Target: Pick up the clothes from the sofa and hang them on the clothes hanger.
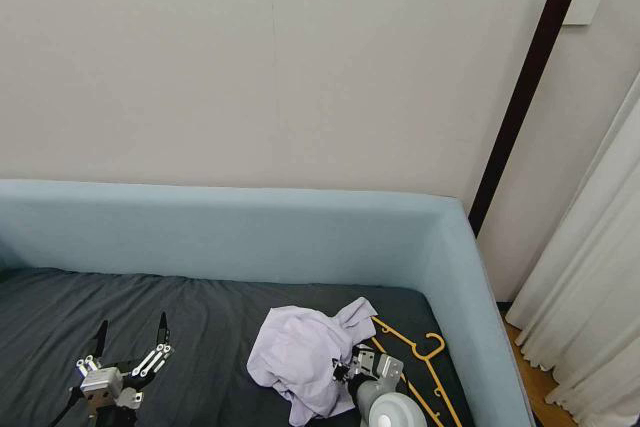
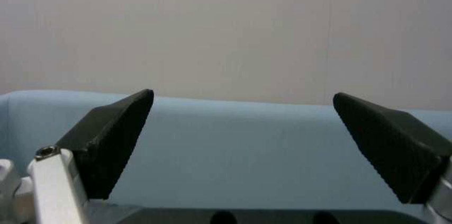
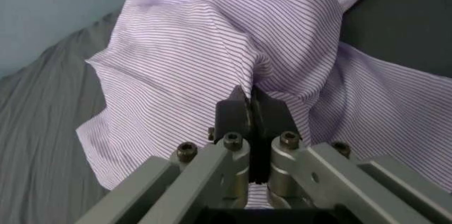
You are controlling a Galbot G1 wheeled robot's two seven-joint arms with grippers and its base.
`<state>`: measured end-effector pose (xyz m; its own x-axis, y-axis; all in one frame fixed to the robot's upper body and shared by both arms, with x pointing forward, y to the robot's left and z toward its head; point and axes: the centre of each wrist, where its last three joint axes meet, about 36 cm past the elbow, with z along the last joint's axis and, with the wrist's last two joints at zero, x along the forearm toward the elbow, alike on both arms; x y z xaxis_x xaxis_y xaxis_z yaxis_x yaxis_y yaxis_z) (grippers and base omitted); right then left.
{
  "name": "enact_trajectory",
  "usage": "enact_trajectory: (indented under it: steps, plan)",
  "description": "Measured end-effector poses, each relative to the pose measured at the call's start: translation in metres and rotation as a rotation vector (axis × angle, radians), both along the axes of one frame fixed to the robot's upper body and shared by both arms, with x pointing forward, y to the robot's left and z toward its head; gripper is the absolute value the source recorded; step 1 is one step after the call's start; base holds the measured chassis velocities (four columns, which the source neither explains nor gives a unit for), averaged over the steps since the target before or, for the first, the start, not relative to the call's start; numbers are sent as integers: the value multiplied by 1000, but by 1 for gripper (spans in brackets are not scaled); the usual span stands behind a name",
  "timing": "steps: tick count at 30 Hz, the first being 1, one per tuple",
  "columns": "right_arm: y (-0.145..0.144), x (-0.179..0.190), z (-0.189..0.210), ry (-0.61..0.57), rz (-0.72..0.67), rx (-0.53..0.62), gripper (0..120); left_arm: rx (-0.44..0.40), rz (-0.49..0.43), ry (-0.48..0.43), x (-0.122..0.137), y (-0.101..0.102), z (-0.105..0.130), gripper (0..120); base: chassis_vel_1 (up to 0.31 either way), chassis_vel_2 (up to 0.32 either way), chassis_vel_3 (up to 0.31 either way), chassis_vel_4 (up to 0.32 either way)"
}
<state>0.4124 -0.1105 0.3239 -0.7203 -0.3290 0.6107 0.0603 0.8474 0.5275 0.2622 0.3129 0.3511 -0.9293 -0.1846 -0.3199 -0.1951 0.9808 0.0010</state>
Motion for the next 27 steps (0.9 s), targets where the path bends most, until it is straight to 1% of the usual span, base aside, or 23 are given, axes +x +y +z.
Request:
enact_trajectory:
  steps: [2, 3, 5, 6, 8, 10, 11, 15, 16, 18, 20, 21, 22, 23, 26, 27]
  plan:
    - [1, -1, 4, -13, -3, 0, 0, 0, 1, 1, 0, 0, -1, 100, 0, 0, 0, 0]
    - [2, -2, 10, -30, -5, 2, 0, 0, 1, 2, 0, 0, -1, 100, 0, 0, 0, 0]
    - [4, -6, 38, -96, 8, 16, 0, -2, 2, 1, 0, -1, -2, 100, 0, 0, 0, 0]
    - [4, -6, 38, -96, 8, 16, 0, -2, 2, 1, 0, -1, -2, 100, 0, 0, 0, 0]
    - [-1, -11, 78, -195, 37, 35, 0, -5, 0, 2, 0, -3, -3, 100, 0, 0, 0, 0]
    - [-12, -14, 116, -283, 70, 49, 0, -7, -1, 2, 0, -5, -3, 100, 0, 0, 0, 0]
    - [-12, -14, 116, -283, 70, 49, 0, -7, -1, 2, 0, -5, -3, 100, 0, 0, 0, 0]
    - [-33, -12, 167, -378, 110, 85, 0, -18, 5, -13, 2, -8, -4, 100, 0, 0, 0, 0]
    - [-33, -12, 167, -378, 110, 85, 0, -18, 5, -13, 2, -8, -4, 100, 0, 0, 0, 0]
    - [-42, -6, 187, -447, 112, 115, 0, -27, 5, -17, 3, -11, -5, 100, 0, 0, 0, 0]
    - [-50, 5, 207, -544, 105, 152, 0, -34, 4, -18, 4, -14, -6, 100, 0, 0, 0, 0]
    - [-50, 5, 207, -544, 105, 152, 0, -34, 4, -18, 4, -14, -6, 100, 0, 0, 0, 0]
    - [-54, 13, 222, -605, 100, 174, 0, -36, 3, -19, 4, -15, -6, 100, 0, 0, 0, 0]
    - [-56, 19, 232, -636, 95, 190, 0, -36, 3, -20, 5, -15, -6, 100, 0, 0, 0, 0]
    - [-63, 36, 262, -709, 78, 227, 0, -36, 3, -20, 5, -15, -6, 100, 0, 0, 0, 0]
    - [-63, 36, 262, -709, 78, 227, 0, -36, 3, -20, 5, -15, -6, 100, 0, 0, 0, 0]
